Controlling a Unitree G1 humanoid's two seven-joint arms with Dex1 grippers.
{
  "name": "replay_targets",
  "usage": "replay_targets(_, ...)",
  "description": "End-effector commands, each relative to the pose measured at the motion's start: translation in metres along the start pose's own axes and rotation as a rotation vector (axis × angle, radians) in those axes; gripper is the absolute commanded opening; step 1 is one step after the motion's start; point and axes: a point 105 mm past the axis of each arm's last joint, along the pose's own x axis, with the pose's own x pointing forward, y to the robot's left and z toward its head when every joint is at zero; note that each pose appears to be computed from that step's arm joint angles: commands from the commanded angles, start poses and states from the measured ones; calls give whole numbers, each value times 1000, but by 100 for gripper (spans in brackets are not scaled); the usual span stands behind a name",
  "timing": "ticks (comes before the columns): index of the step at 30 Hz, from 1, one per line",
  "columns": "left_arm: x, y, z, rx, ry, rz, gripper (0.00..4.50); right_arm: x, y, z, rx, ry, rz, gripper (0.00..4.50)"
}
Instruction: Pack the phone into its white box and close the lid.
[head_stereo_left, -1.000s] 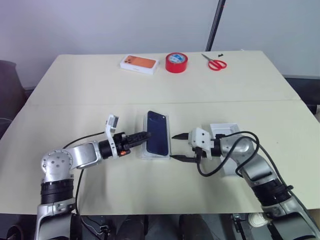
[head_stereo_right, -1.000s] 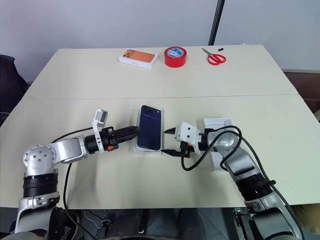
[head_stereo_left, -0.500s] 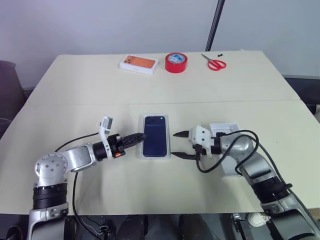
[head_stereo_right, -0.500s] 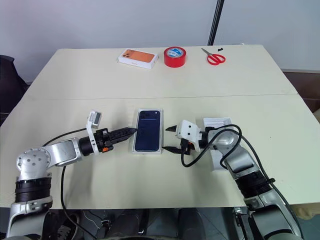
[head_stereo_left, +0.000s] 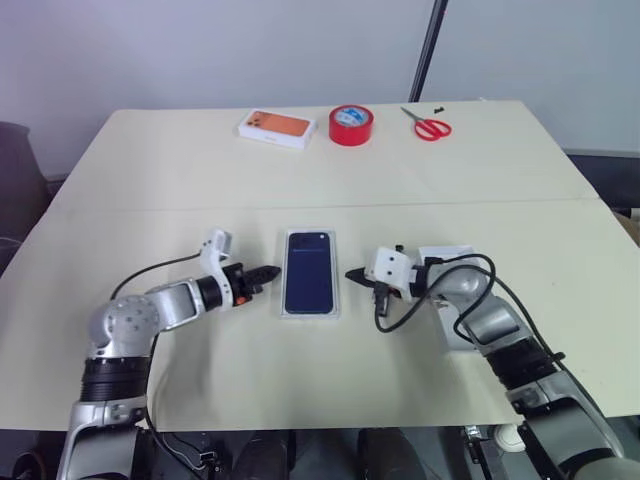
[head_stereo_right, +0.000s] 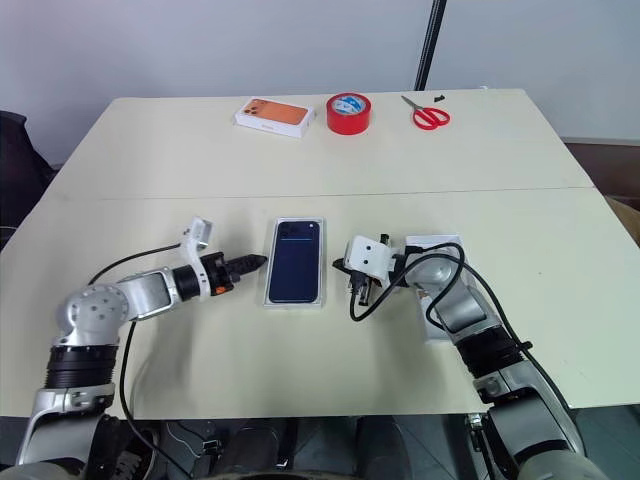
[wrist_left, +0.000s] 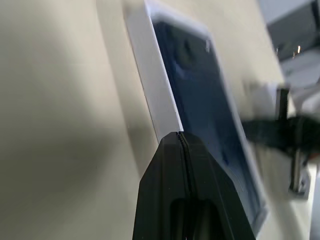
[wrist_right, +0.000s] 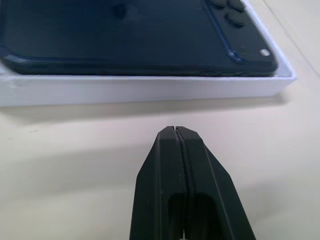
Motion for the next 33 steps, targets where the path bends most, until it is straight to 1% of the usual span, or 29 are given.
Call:
replay_targets(1, 2, -6, 1, 69, 12, -13, 0, 1, -6, 12, -36, -25, -14, 2)
replay_targets(4, 2, -3, -5, 90, 37, -5, 0, -3, -7, 11, -38, -19, -19, 2)
replay_targets(7, 11, -10, -9, 99, 49, -36, 0, -7, -10, 10, -27, -17, -34, 2)
replay_targets(11, 37, -36, -19, 94, 77, -129, 0, -20, -11, -1, -56, 44, -26, 2)
replay_targets(13, 50, -46, -24, 107, 90, -160, 0, -30, -14, -9, -82, 108, -27, 2)
replay_targets(18, 70, -64, -28, 109, 105, -228, 0, -49, -19, -14, -76, 163, -38, 2)
replay_targets(22, 80, -67, -31, 120, 119, -242, 0, -62, -17, -19, -79, 203, -35, 2)
replay_targets(25, 86, -71, -35, 125, 136, -261, 0, -74, -5, -30, -60, 266, -13, 2)
replay_targets(30, 89, -77, -38, 123, 153, -296, 0, -84, -3, -31, -42, 283, -57, 2)
replay_targets(33, 87, -75, -39, 126, 160, -293, 0, -86, -4, -34, -40, 294, -68, 2)
